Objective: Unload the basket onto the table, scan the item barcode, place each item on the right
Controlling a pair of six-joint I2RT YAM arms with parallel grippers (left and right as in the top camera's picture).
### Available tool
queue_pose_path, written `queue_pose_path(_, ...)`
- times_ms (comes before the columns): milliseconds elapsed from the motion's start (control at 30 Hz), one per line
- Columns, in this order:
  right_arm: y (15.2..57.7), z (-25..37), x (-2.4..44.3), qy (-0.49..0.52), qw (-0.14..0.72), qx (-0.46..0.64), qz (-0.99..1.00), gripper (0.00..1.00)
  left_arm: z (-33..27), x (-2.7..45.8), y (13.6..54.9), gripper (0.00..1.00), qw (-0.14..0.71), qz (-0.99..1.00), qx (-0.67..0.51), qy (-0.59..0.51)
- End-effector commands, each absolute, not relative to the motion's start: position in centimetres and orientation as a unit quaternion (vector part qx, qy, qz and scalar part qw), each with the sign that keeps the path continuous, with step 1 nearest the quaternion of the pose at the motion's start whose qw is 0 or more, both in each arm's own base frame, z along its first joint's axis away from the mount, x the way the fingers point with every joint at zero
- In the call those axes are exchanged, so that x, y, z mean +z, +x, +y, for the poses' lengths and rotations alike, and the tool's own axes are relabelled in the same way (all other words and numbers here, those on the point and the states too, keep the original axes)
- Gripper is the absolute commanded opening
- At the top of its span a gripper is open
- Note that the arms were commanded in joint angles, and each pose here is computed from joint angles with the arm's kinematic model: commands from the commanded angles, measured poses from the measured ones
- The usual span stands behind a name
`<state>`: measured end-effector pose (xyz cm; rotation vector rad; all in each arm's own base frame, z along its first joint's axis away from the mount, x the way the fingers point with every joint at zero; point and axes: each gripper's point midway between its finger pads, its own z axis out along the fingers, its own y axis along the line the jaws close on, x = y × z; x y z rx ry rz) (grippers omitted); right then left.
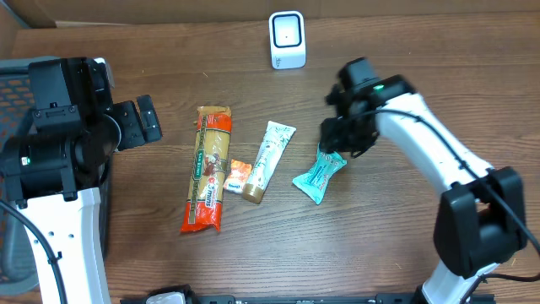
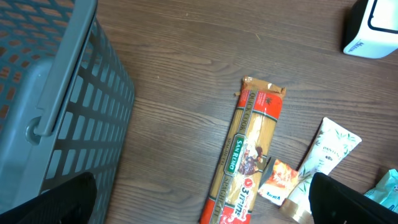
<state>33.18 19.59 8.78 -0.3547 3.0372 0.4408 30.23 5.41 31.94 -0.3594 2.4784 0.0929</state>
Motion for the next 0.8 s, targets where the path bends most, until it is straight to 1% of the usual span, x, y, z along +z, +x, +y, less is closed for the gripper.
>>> queue_pose_path(0, 32.6, 20.9, 9.5, -0.149, 0.059, 0.085, 0.983, 0.52, 5.1, 32.1, 30.4, 1.0, 0.315, 0.94, 0.032, -0.126)
queue_pose_path(167, 31.4, 23.1, 9.5, -0.198, 0.081, 0.042, 0.976, 0.57, 5.1, 32.1, 30.4, 1.0, 0.315, 0.94, 0.032, -0.126)
queue_pose_path(233, 31.0, 23.8, 9.5, -0.211, 0.087, 0.034, 0.973, 0.57, 5.1, 32.1, 30.4, 1.0, 0.315, 0.94, 0.032, -0.126)
queue_pose_path(400, 31.2, 23.8, 9.5, -0.244, 0.121, -0.029, 0.962, 0.57, 5.1, 32.1, 30.4, 1.0, 0.315, 0.94, 0.032, -0.126)
queue_pose_path(567, 29.8, 26.1, 9.6, -0.305, 0.128, -0.026, 0.943, 0.57, 5.1, 32.1, 30.4, 0.99, 0.315, 0.94, 0.031, -0.126)
queue_pose_path(667, 29.7, 26.7, 9.4, -0.32, 0.142, -0.048, 0.935, 0.57, 5.1, 32.1, 30.4, 0.99, 0.315, 0.94, 0.032, -0.126)
queue_pose_path(767, 29.7, 26.8, 8.6, -0.33, 0.146, -0.078, 0.929, 0.6, 5.1, 32.1, 30.4, 1.0, 0.315, 0.94, 0.032, -0.126)
